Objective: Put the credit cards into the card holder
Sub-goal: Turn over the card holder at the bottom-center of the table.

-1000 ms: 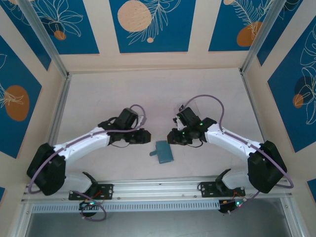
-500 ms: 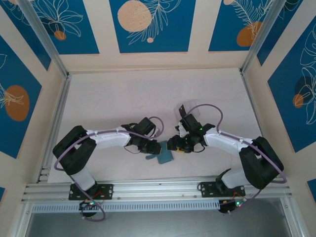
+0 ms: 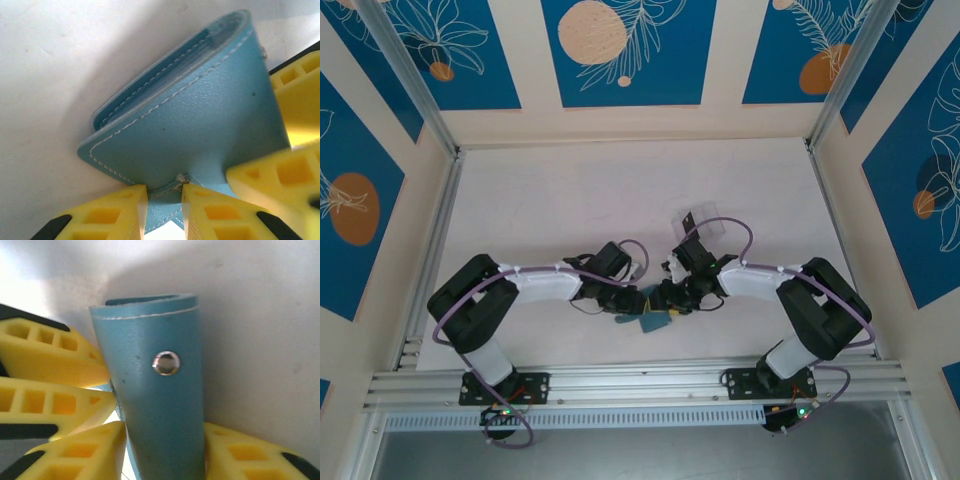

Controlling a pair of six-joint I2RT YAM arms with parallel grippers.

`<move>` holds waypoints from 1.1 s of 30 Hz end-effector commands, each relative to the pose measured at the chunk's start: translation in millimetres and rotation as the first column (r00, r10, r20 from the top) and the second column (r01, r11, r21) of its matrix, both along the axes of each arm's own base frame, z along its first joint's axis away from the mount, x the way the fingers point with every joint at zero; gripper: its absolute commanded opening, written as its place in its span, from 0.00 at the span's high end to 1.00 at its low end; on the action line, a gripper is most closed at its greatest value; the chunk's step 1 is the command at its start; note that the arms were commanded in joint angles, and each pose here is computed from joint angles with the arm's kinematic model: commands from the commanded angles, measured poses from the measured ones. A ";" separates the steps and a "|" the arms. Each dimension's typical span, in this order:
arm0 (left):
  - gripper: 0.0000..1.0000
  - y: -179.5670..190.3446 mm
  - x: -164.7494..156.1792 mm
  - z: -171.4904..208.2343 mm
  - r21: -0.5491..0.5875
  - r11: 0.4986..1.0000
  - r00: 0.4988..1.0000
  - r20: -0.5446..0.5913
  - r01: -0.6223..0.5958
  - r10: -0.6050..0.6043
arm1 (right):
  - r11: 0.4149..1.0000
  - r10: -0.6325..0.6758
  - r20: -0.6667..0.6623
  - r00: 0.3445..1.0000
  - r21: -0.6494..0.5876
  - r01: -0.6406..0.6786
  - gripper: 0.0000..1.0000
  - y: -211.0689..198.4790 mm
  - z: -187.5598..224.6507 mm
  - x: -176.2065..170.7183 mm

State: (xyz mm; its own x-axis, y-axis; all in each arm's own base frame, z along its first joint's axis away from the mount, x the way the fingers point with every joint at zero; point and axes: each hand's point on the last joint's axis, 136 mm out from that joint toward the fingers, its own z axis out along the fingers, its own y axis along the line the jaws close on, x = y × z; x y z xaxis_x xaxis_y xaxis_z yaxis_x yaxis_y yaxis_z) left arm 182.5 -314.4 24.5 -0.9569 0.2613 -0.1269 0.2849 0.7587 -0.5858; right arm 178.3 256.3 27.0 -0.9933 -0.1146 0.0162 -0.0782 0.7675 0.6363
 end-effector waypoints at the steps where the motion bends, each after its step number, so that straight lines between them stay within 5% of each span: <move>1: 0.75 9.5 -12.9 -24.0 0.045 0.999 0.998 -0.060 -0.011 0.014 | 0.994 0.037 0.001 0.999 0.100 -0.037 0.78 15.7 14.0 -4.4; 4: 0.74 7.7 -6.2 -11.4 -0.006 0.999 0.998 -0.053 -0.032 0.032 | 0.997 0.017 0.045 0.999 0.068 -0.020 1.00 8.3 22.6 0.0; 10: 0.50 43.7 23.8 17.7 0.009 0.987 0.984 0.088 -0.157 0.156 | 0.938 -0.048 0.292 0.955 -0.316 0.143 1.00 -56.1 58.1 25.0; 15: 0.39 74.0 34.3 28.7 0.062 0.976 0.967 0.156 -0.211 0.199 | 0.727 0.020 0.420 0.907 -0.629 0.276 1.00 -110.9 85.2 32.2; 18: 0.38 85.1 37.8 31.7 0.058 0.967 0.958 0.159 -0.248 0.236 | 0.545 0.115 0.444 0.889 -0.776 0.317 1.00 -128.1 95.6 31.5; 21: 0.37 94.0 39.9 31.1 0.070 0.958 0.950 0.163 -0.279 0.265 | 0.376 0.192 0.429 0.883 -0.863 0.338 1.00 -130.2 98.8 29.3; 26: 0.37 102.3 39.9 29.9 0.079 0.947 0.942 0.152 -0.313 0.299 | 0.193 0.288 0.346 0.893 -0.934 0.299 1.00 -111.4 78.3 27.1; 30: 0.37 108.9 39.2 32.6 0.071 0.939 0.933 0.159 -0.337 0.323 | 0.189 0.346 0.281 0.895 -0.955 0.227 0.97 -73.4 46.8 22.4; 33: 0.37 113.5 40.1 34.7 0.071 0.933 0.927 0.160 -0.353 0.339 | 0.224 0.380 0.239 0.894 -0.961 0.161 0.81 -41.4 21.8 18.1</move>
State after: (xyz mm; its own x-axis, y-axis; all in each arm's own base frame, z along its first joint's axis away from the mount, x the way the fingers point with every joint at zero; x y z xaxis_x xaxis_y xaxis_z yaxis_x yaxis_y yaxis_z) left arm 224.7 -213.0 60.7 -0.9621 -0.0372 -0.2701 0.1058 0.8622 -0.4954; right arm 198.3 195.7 54.0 -0.9221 -0.3685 -0.1182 -0.1987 0.7131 -0.6723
